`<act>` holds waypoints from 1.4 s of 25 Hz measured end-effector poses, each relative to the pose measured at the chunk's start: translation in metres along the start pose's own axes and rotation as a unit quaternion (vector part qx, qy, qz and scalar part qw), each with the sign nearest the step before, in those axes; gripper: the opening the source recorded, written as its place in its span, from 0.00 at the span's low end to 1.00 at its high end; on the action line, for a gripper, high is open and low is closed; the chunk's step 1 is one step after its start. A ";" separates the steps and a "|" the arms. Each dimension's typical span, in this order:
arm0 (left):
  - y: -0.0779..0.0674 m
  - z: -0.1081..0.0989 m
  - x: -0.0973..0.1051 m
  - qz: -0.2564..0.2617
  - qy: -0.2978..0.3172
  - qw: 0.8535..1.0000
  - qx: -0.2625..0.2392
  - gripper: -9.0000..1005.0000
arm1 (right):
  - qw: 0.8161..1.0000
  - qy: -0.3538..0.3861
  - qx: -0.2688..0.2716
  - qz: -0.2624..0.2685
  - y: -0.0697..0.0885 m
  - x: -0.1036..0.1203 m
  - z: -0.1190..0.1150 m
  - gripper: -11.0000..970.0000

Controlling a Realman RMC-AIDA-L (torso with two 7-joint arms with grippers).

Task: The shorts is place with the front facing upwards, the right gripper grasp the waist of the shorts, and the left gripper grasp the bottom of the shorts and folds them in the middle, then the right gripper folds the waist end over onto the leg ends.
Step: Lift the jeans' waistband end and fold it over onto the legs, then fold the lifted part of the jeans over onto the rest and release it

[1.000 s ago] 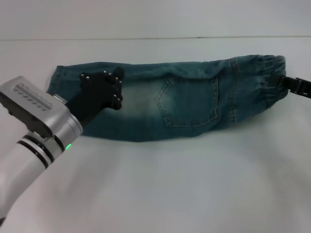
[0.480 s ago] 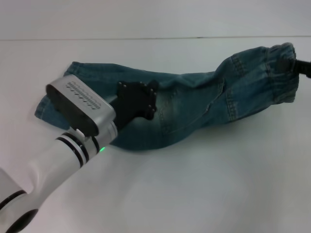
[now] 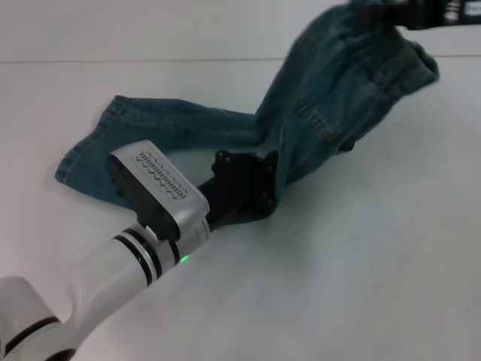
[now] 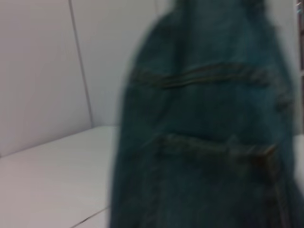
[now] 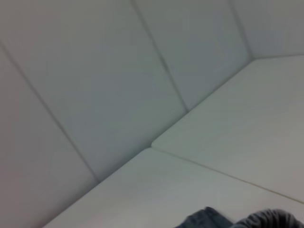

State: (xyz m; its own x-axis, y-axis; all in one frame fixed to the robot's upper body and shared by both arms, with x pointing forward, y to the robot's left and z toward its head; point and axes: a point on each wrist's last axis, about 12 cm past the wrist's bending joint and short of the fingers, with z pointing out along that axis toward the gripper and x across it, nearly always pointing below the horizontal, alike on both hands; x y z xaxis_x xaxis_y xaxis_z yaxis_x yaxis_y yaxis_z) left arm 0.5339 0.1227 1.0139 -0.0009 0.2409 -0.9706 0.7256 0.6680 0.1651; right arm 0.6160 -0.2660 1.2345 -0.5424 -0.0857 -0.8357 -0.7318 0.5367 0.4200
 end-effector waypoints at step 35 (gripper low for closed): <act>-0.009 -0.050 0.019 -0.112 -0.059 0.985 -0.117 0.01 | 0.992 0.062 -0.042 -0.101 0.052 -0.021 0.170 0.09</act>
State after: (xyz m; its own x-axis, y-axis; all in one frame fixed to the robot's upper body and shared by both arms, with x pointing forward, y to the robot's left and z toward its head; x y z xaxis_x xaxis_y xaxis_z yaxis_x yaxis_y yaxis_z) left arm 0.4932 0.1567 1.0026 -0.0528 -0.0047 -0.9986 0.5384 0.8421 -0.0324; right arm 0.6594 -0.0940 1.2140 -0.4244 -0.2887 -0.8582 -0.8596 0.4261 0.2818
